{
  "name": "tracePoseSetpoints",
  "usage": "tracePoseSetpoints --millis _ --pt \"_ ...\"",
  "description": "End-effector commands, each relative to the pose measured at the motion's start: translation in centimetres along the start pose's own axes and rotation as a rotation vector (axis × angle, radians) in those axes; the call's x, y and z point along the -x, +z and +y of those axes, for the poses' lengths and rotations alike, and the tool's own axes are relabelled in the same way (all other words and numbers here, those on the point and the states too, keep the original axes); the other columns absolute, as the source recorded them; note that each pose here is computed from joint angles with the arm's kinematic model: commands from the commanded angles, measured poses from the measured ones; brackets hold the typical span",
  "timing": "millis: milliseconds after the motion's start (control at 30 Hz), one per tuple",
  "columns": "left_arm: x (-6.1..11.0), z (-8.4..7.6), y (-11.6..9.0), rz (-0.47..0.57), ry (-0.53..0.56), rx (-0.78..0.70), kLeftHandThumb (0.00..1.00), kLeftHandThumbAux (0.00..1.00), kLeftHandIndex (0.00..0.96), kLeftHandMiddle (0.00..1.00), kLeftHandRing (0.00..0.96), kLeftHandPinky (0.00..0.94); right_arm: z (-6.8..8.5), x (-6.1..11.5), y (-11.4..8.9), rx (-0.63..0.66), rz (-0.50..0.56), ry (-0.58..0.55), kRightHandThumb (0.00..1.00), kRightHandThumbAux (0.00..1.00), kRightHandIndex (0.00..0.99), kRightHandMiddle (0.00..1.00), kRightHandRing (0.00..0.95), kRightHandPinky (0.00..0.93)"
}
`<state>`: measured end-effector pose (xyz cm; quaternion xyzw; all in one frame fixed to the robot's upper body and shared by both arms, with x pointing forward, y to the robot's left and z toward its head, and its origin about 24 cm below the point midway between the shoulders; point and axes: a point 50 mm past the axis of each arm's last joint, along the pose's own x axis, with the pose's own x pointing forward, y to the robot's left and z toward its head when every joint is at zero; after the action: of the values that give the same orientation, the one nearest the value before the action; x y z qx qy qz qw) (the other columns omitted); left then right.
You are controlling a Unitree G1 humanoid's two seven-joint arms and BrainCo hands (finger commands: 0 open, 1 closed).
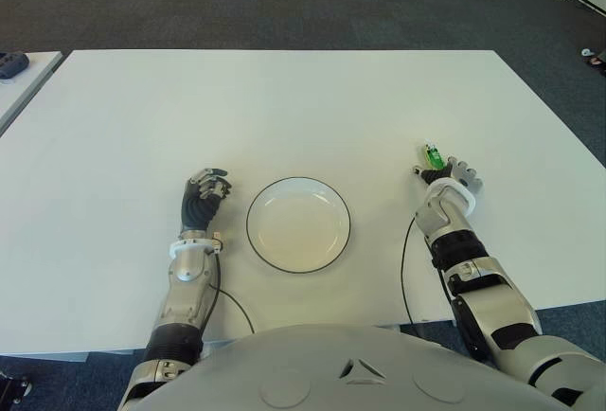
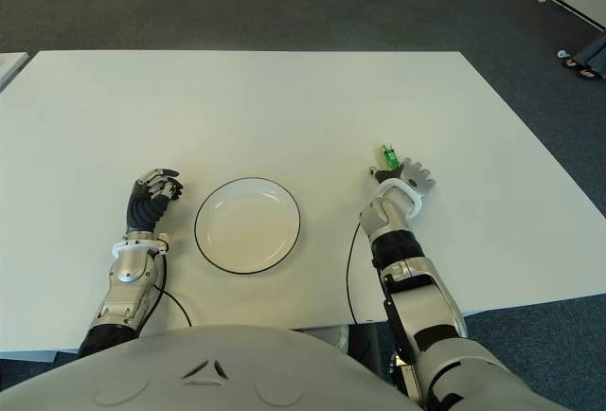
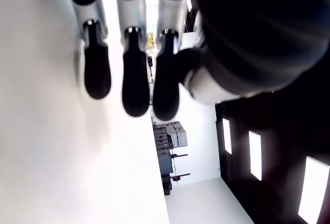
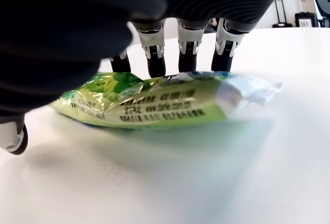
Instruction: Put the toothpaste on the table into the plate.
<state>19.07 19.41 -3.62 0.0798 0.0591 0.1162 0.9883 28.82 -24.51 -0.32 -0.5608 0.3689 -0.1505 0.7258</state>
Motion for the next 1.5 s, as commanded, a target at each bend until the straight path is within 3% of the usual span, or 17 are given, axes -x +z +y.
tracePoseSetpoints --millis 33,400,600,700,767,833,867,967,1067,1200,1500 --pt "1.0 0.3 -1.6 0.073 0.000 -0.022 0.704 0.719 0.432 0.573 0.579 0.541 0.4 -0.4 -0.5 0.008 0.023 0.047 0.186 0.373 0.000 0.000 0.000 0.000" --pt "1.1 0.7 -2.0 0.034 0.002 -0.042 0.701 0.720 0.432 0.587 0.590 0.560 -0.3 -0.9 -1.1 -0.028 0.078 0.046 0.187 0.402 0.012 0.000 0.000 0.000" --pt "1.1 0.9 -2.1 0.040 0.012 -0.054 0.701 0.721 0.432 0.584 0.589 0.559 -0.6 -0.9 -1.3 -0.076 0.092 0.022 0.224 0.428 0.246 0.008 0.000 0.016" --pt "1.1 0.9 -2.2 0.049 0.018 -0.061 0.701 0.722 0.432 0.577 0.584 0.548 -0.7 -1.0 -1.4 -0.089 0.090 0.000 0.288 0.463 0.375 0.109 0.076 0.138" --pt "1.0 1.0 -2.2 0.054 0.024 -0.066 0.700 0.723 0.431 0.571 0.578 0.544 -0.8 -1.0 -1.4 -0.094 0.084 -0.021 0.374 0.503 0.486 0.241 0.198 0.256" --pt "1.0 1.0 -2.2 0.056 0.027 -0.066 0.699 0.723 0.430 0.569 0.575 0.543 -0.8 -1.2 -1.5 -0.098 0.076 -0.034 0.416 0.521 0.539 0.298 0.256 0.310" --pt "1.0 1.0 -2.2 0.056 0.028 -0.066 0.699 0.723 0.430 0.568 0.573 0.541 -0.8 -1.3 -1.5 -0.100 0.071 -0.038 0.517 0.588 0.502 0.401 0.370 0.417" --pt "1.0 1.1 -2.2 0.058 0.030 -0.063 0.699 0.723 0.430 0.567 0.570 0.535 -0.7 -1.5 -1.6 -0.103 0.053 -0.061 0.641 0.666 0.459 0.545 0.556 0.598" --pt "0.9 1.3 -2.2 0.061 0.031 -0.058 0.699 0.724 0.429 0.565 0.567 0.533 -0.5 -1.6 -1.6 -0.112 0.033 -0.100 0.685 0.691 0.446 0.627 0.654 0.705" --pt "0.9 1.3 -2.3 0.064 0.036 -0.054 0.699 0.724 0.429 0.567 0.567 0.540 -0.4 -1.6 -1.6 -0.122 0.021 -0.125 0.705 0.700 0.442 0.694 0.714 0.770" --pt "0.9 1.6 -2.4 0.082 0.061 -0.030 0.699 0.723 0.429 0.568 0.561 0.539 -0.2 -1.4 -1.5 -0.142 -0.001 -0.162 0.713 0.704 0.440 0.756 0.761 0.806"
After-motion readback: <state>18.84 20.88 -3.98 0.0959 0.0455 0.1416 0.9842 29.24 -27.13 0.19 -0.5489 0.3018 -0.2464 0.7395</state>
